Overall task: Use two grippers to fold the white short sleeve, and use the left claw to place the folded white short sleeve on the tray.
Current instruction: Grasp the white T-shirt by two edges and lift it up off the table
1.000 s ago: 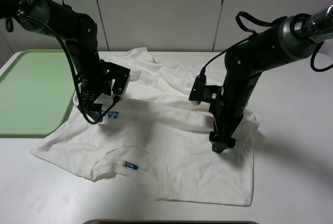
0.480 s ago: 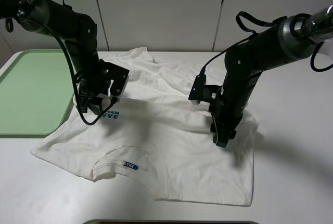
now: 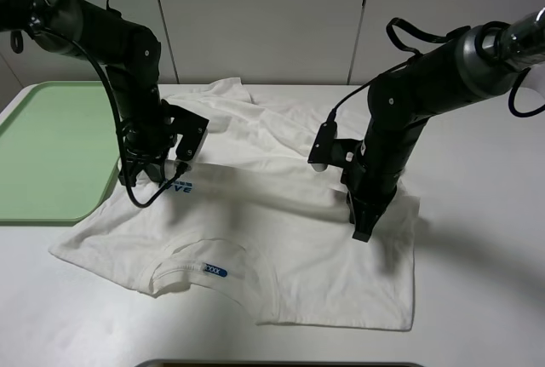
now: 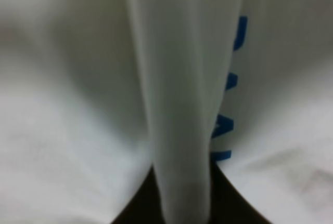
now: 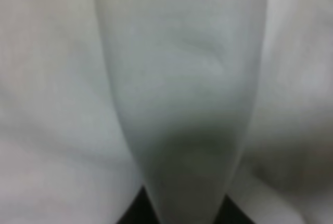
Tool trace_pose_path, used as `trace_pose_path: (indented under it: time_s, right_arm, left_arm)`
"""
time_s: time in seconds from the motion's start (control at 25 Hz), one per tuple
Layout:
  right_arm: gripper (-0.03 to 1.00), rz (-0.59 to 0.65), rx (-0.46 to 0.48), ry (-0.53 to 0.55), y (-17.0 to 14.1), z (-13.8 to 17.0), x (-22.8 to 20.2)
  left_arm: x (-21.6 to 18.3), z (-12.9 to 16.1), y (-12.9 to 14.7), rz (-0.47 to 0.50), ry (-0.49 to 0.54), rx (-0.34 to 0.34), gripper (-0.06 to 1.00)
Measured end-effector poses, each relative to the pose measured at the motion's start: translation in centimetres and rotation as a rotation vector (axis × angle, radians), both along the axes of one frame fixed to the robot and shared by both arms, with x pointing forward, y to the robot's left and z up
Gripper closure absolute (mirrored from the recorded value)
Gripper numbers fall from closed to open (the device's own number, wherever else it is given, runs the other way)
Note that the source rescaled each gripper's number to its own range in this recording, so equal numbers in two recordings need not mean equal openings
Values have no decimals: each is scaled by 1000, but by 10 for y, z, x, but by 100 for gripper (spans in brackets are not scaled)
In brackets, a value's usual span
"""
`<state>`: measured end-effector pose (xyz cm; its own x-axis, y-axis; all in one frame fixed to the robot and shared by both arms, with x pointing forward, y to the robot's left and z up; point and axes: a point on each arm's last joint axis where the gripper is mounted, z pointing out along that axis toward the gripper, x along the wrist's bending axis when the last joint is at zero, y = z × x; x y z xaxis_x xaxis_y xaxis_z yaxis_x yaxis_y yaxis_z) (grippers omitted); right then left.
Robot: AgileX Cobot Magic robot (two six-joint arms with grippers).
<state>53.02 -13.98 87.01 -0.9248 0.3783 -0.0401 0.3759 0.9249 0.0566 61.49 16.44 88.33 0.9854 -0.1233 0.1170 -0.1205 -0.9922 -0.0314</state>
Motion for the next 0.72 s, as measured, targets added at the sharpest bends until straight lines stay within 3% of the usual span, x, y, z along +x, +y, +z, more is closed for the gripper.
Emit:
trace_pose_path:
  time_s: [0.36, 0.72]
  right_arm:
    - [97, 6, 1, -12, 0, 6, 0]
    - [97, 15, 23, -81, -4, 50, -4]
  left_arm:
    - [1, 8, 0, 0, -9, -1, 93]
    - [-7, 60, 2, 15, -65, -33, 93]
